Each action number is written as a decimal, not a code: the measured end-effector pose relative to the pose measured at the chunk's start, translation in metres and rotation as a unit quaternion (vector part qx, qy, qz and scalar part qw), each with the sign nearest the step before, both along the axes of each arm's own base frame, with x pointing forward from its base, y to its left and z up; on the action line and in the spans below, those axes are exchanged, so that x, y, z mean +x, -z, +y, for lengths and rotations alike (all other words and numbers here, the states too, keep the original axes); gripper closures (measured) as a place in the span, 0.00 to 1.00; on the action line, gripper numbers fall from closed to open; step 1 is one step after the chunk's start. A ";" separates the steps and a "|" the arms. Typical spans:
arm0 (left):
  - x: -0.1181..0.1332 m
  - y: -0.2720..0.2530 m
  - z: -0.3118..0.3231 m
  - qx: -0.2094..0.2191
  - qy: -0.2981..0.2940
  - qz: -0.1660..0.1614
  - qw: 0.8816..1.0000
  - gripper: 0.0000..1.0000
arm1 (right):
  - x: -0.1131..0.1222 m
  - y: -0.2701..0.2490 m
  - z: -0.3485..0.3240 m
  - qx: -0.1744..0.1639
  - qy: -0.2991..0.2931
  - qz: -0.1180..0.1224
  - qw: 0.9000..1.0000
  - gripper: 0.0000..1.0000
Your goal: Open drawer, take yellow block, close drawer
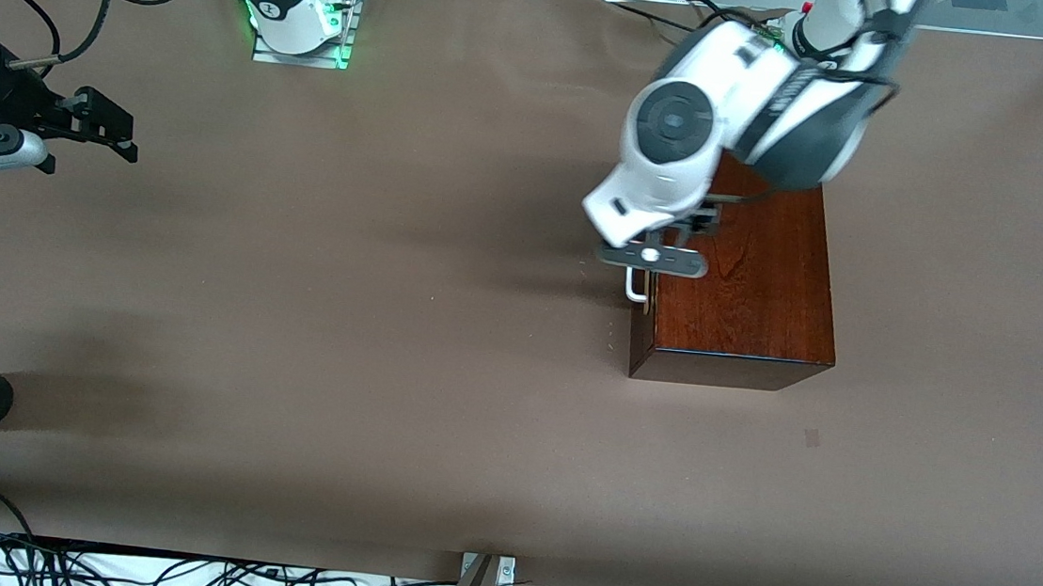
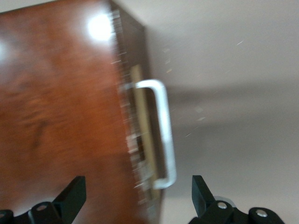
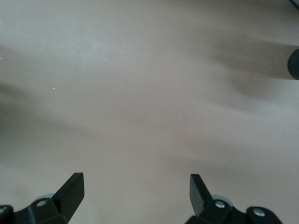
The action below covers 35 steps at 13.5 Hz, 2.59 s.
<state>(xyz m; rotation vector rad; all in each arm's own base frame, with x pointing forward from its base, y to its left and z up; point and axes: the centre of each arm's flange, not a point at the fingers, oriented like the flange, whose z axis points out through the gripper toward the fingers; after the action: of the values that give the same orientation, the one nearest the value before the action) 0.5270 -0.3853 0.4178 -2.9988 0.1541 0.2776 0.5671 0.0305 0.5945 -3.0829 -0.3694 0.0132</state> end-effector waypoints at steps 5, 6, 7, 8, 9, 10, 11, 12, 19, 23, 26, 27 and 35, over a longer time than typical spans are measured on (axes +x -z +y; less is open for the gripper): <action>-0.003 0.041 -0.024 0.022 -0.015 -0.016 1.000 0.00 | 0.000 0.000 0.000 0.000 0.000 0.000 1.000 0.00; -0.002 0.049 -0.029 0.032 -0.010 -0.034 0.999 0.00 | 0.000 0.000 0.000 0.000 0.000 0.000 1.000 0.00; -0.004 0.057 -0.034 0.038 -0.012 -0.048 0.998 0.00 | 0.000 0.000 0.000 0.000 0.000 0.000 1.000 0.00; -0.008 0.065 -0.039 0.041 -0.016 -0.057 0.997 0.00 | 0.000 0.000 0.000 0.000 0.000 0.000 1.000 0.00; -0.012 0.072 -0.044 0.040 -0.019 -0.061 0.997 0.00 | 0.000 0.000 0.000 0.000 0.000 0.000 1.000 0.00; -0.017 0.078 -0.047 0.040 -0.018 -0.062 0.997 0.00 | 0.000 0.000 0.000 0.000 0.000 0.000 1.000 0.00; -0.022 0.083 -0.050 0.042 -0.016 -0.061 0.997 0.00 | 0.000 0.000 0.000 0.000 0.000 0.000 1.000 0.00; -0.025 0.088 -0.050 0.044 -0.014 -0.058 0.997 0.00 | 0.000 0.000 0.000 0.000 0.000 0.000 1.000 0.00; -0.036 0.126 -0.041 0.053 0.004 -0.067 0.996 0.00 | 0.000 0.000 0.000 0.000 0.000 0.000 1.000 0.00; -0.039 0.137 -0.041 0.048 0.007 -0.069 0.996 0.00 | 0.000 0.000 -0.002 0.000 0.002 0.000 1.000 0.00; -0.037 0.148 -0.041 0.046 0.008 -0.072 0.996 0.00 | 0.000 0.000 -0.002 0.000 0.002 0.001 1.000 0.00; -0.037 0.148 -0.041 0.045 0.009 -0.074 0.996 0.00 | 0.000 0.000 -0.002 0.000 0.002 0.001 1.000 0.00; -0.047 0.145 -0.073 0.023 -0.017 -0.113 0.993 0.00 | 0.000 0.001 -0.003 0.000 0.002 0.001 1.000 0.00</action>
<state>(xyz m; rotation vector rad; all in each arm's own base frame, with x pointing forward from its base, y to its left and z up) 0.4804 -0.4580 0.2728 -2.9598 0.0742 -0.0559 0.5672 0.0278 0.5940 -3.0837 -0.3619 0.0165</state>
